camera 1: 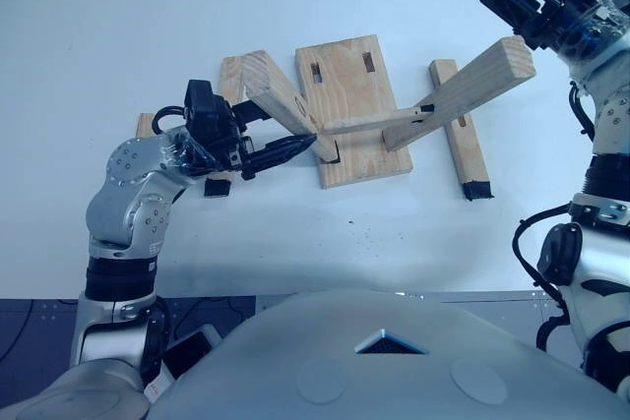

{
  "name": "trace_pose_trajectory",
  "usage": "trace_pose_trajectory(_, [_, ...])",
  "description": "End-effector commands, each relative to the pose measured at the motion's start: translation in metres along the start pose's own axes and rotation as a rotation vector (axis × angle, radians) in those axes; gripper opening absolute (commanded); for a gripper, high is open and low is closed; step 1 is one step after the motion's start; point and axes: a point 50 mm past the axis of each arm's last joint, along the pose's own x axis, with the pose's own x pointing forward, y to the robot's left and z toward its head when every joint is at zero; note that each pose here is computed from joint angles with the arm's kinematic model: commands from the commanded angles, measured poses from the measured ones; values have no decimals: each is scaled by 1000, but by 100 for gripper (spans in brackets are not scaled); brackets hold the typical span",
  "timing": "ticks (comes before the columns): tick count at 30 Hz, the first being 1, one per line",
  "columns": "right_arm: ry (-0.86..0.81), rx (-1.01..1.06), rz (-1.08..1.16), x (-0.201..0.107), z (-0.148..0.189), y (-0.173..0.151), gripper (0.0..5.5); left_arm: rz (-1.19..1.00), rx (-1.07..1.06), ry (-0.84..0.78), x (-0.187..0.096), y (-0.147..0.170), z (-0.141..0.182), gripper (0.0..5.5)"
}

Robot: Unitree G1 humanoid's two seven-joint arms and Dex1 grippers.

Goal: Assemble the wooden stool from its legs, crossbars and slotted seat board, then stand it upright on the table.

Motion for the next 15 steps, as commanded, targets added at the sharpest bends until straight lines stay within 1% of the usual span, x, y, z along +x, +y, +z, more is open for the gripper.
trace_pose_trajectory(1, [1,-42,-3,2,10,-1,383,-26,51,31,1,-3,3,231])
trace_pose_trajectory(3, [2,-43,-3,1,9,-1,383,-26,65,39,1,-3,3,219])
trace_pose_trajectory(9, [3,-44,-3,0,9,0,383,-44,179,109,6,-4,1,210])
trace_pose_trajectory(15, [5,-41,-11,0,5,2,383,-69,227,142,10,-4,4,206])
